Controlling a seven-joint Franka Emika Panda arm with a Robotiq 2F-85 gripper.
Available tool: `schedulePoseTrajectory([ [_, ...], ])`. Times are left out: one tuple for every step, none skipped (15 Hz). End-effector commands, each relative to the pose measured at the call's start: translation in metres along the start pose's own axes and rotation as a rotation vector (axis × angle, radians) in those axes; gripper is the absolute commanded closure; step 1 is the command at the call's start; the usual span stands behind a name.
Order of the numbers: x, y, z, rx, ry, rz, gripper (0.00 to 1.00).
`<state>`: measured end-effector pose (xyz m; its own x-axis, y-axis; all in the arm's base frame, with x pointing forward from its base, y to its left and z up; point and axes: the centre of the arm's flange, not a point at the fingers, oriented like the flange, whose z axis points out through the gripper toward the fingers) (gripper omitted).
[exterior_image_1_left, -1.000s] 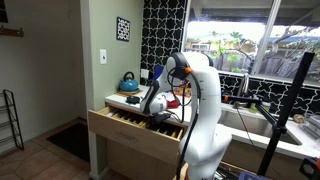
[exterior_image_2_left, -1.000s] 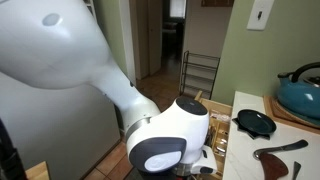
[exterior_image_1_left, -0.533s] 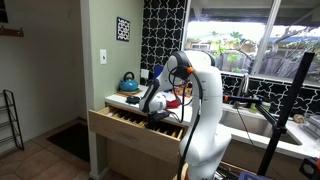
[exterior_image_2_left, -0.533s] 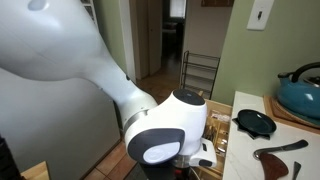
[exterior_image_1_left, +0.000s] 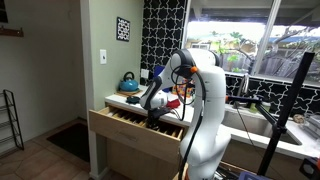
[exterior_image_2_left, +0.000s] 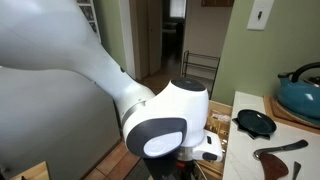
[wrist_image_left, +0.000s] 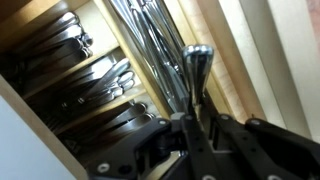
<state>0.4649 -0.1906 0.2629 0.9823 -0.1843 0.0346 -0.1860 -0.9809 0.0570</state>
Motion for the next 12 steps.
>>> schedulePoseTrajectory([
  [-0.007,0.0,-0.015,-0.003,-0.002,0.049,0.97],
  [-0.007,0.0,-0.017,-0.002,0.0,0.058,0.97],
  [-0.007,0.0,-0.019,0.001,0.002,0.063,0.97],
  [-0.007,0.001,-0.02,0.001,0.004,0.067,0.97],
  [-0.007,0.001,-0.023,0.008,0.006,0.072,0.97],
  [-0.007,0.002,-0.025,0.012,0.005,0.073,0.97],
  [-0.007,0.003,-0.026,0.005,-0.001,0.074,0.97],
  [-0.007,0.003,-0.025,0.004,-0.009,0.07,0.97],
  [-0.007,0.003,-0.023,0.004,-0.02,0.071,0.97],
  [-0.007,0.001,-0.02,0.016,-0.029,0.072,0.97],
  [-0.006,-0.001,-0.018,0.028,-0.041,0.09,0.97],
  [-0.006,-0.004,-0.016,0.039,-0.049,0.107,0.97],
])
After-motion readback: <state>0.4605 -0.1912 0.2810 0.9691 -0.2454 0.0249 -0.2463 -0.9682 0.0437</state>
